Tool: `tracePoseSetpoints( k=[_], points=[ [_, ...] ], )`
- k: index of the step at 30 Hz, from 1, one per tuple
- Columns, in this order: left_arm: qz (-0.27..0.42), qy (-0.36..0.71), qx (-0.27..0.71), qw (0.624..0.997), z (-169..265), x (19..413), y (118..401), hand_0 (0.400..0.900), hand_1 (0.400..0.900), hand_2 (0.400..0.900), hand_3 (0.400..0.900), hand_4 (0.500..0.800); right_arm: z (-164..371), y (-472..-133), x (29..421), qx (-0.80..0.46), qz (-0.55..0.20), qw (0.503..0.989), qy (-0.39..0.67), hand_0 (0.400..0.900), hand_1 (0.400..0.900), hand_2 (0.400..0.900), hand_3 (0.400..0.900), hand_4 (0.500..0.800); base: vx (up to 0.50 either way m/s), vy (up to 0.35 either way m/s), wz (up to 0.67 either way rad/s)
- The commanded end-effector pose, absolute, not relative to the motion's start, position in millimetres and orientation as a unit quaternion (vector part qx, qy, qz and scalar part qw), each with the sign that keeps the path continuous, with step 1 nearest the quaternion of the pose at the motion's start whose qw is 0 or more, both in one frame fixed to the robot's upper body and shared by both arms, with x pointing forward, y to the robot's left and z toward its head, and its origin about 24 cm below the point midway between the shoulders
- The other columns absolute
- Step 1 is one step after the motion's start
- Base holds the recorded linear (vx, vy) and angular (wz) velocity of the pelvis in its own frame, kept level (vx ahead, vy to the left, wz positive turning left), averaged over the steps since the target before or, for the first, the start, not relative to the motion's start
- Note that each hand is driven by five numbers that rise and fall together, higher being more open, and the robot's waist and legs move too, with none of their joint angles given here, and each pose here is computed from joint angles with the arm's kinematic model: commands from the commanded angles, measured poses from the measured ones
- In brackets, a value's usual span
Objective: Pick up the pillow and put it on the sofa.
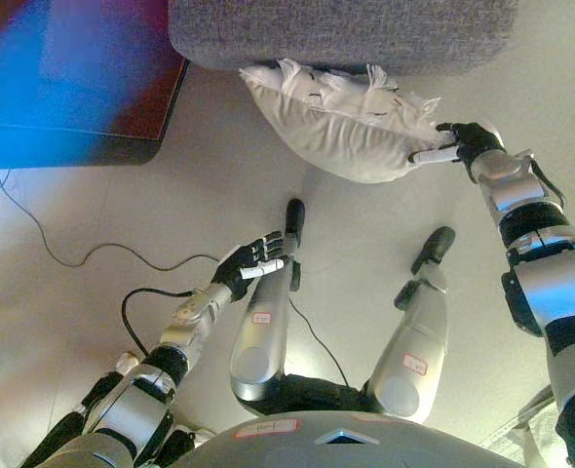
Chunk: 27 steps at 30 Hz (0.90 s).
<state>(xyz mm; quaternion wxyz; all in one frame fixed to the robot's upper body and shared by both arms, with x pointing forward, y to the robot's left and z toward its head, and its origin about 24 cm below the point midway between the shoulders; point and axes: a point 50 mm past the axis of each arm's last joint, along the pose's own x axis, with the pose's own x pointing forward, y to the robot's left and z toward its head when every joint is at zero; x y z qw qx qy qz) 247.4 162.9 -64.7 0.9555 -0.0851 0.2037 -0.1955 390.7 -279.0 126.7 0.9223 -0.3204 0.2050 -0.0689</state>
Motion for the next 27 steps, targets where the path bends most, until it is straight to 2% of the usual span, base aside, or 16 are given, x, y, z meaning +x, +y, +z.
tracePoseSetpoints(
  k=[1,7,8,9,23,27],
  points=[
    [-0.215,0.209,-0.124,0.946,-75.8,218.4,152.2,0.9,0.9,0.9,0.9,0.8,194.4,-296.9,397.7,-0.357,-0.108,0.919,0.128,0.9,0.9,0.9,0.9,0.8,-0.016,0.082,0.08],
    [-0.225,0.2,-0.146,0.942,-76.0,209.3,146.4,0.9,0.9,0.9,0.9,0.8,225.2,-281.1,405.8,-0.336,-0.091,0.935,0.071,0.9,0.9,0.9,0.9,0.8,-0.015,0.07,0.08],
    [-0.226,0.201,-0.148,0.942,-76.1,208.8,145.8,0.9,0.9,0.9,0.9,0.8,227.5,-278.6,406.7,-0.339,-0.087,0.934,0.066,0.755,0.755,0.755,0.755,0.713,-0.007,0.073,0.03],
    [-0.228,0.199,-0.15,0.941,-75.6,208.7,145.0,0.9,0.9,0.9,0.9,0.8,231.7,-274.9,408.1,-0.34,-0.086,0.935,0.058,0.4,0.4,0.4,0.4,0.5,0.001,0.063,0.01],
    [-0.232,0.2,-0.161,0.938,-76.8,202.0,138.7,0.9,0.9,0.9,0.9,0.8,248.2,-270.7,409.8,-0.321,-0.101,0.941,0.029,0.4,0.4,0.4,0.4,0.5,0.003,0.011,0.0],
    [-0.225,0.206,-0.164,0.938,-79.0,198.8,142.4,0.9,0.9,0.9,0.9,0.8,243.0,-267.6,409.9,-0.316,-0.074,0.945,0.034,0.4,0.4,0.4,0.4,0.5,0.007,-0.004,-0.05]
  ],
)
